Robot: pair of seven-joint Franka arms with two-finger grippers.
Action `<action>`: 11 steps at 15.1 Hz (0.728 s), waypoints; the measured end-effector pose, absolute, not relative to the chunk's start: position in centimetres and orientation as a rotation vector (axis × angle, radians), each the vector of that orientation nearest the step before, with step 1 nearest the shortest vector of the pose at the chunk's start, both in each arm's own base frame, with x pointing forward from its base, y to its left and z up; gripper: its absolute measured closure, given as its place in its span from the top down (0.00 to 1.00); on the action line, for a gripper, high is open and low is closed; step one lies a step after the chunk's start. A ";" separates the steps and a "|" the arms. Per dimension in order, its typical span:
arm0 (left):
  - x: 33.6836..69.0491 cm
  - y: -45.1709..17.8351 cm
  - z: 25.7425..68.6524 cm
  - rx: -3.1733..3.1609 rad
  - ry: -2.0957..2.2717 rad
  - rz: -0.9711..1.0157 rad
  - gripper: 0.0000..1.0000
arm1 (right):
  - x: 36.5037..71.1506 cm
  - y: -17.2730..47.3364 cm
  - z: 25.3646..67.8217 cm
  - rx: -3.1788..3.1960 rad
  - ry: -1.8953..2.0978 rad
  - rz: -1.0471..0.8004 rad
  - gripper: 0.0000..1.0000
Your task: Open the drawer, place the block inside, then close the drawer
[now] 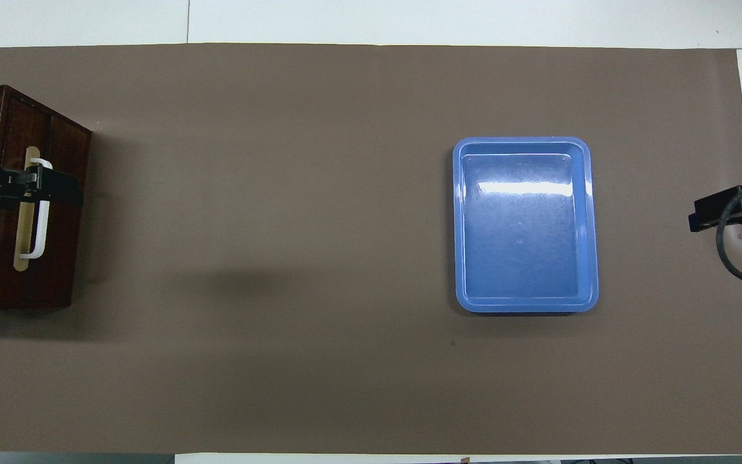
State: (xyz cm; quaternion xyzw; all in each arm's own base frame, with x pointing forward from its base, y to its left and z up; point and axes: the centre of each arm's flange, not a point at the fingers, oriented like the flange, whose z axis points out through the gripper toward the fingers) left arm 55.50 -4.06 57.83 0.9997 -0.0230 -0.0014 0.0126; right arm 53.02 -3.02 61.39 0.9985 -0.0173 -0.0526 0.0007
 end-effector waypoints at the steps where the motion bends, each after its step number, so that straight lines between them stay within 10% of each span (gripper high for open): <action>1: 55.5 -4.4 57.8 3.115 -0.079 -0.004 1.00 | 53.0 -3.0 61.4 3.135 -0.054 -0.165 1.00; 11: 55.2 -4.3 57.6 3.115 -0.080 -0.045 1.00 | 53.0 -3.0 61.4 3.135 -0.054 -0.165 1.00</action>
